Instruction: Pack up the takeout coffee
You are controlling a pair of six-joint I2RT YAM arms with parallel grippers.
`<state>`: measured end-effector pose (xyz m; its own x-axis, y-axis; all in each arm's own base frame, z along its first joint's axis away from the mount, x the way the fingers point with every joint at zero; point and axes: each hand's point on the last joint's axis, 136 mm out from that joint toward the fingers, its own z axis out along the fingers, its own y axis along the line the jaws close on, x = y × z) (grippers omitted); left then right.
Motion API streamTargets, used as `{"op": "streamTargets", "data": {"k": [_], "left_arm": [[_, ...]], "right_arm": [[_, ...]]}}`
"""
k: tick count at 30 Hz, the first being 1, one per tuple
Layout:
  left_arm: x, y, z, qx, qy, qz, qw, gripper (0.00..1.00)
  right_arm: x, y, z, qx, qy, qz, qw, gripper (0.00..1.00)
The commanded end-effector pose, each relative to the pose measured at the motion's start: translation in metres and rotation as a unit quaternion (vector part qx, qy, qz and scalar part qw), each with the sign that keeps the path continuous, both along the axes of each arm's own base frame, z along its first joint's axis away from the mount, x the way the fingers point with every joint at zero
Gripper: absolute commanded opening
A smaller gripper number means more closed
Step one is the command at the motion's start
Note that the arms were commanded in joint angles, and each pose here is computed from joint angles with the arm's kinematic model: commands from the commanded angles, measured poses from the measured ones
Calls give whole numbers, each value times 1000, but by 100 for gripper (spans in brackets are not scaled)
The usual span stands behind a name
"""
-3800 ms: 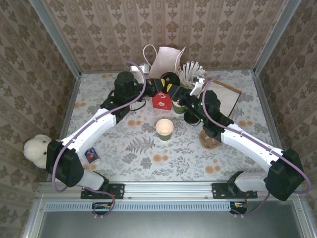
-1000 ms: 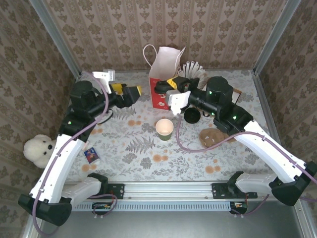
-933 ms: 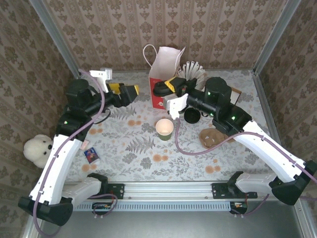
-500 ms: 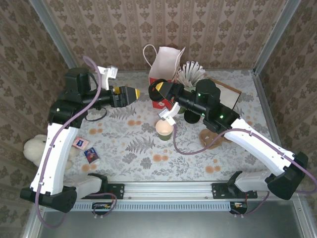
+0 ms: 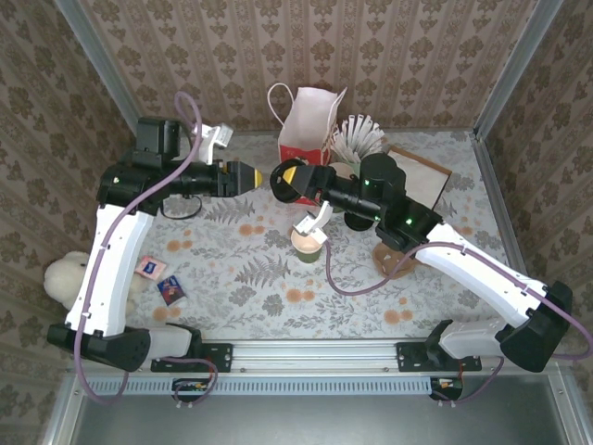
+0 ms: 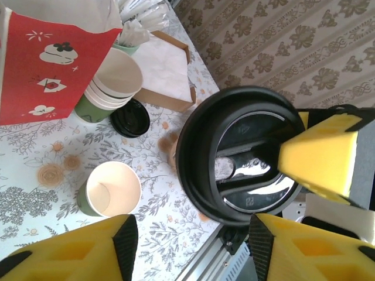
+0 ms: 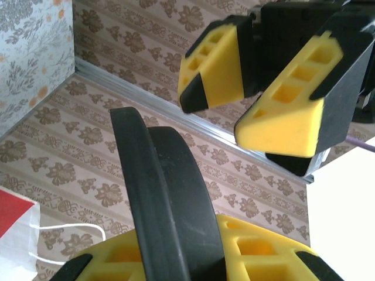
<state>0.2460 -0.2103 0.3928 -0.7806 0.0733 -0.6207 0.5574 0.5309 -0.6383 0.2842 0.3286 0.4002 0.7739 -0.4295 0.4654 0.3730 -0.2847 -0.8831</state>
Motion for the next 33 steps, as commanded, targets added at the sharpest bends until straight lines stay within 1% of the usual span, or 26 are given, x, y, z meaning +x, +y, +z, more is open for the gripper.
{"op": "streamTargets", "data": {"k": [1, 5, 8, 12, 16, 23, 28, 33], "left_arm": [[-9, -5, 4, -2, 2, -31, 1000, 51], [-10, -12, -1, 2, 8, -53, 999, 47], [-12, -13, -6, 13, 17, -64, 998, 48], [-20, -18, -6, 2, 16, -95, 995, 50], [-26, -18, -9, 6, 11, -114, 993, 47], [-32, -17, -16, 18, 15, -131, 991, 46], [-29, -17, -26, 33, 31, -123, 991, 47], [-24, -20, -32, 44, 35, -122, 991, 43]], "right_arm": [[-13, 9, -10, -82, -113, 42, 989, 0], [-17, 16, -18, -88, -104, 52, 989, 0], [-20, 20, -17, -87, -102, 55, 989, 0], [-22, 21, -21, -97, -95, 49, 990, 0], [-23, 22, -22, -105, -92, 44, 989, 0], [-26, 22, -18, -103, -95, 40, 989, 0], [-25, 22, -13, -99, -103, 37, 989, 0], [-28, 24, -11, -96, -109, 44, 988, 0]]}}
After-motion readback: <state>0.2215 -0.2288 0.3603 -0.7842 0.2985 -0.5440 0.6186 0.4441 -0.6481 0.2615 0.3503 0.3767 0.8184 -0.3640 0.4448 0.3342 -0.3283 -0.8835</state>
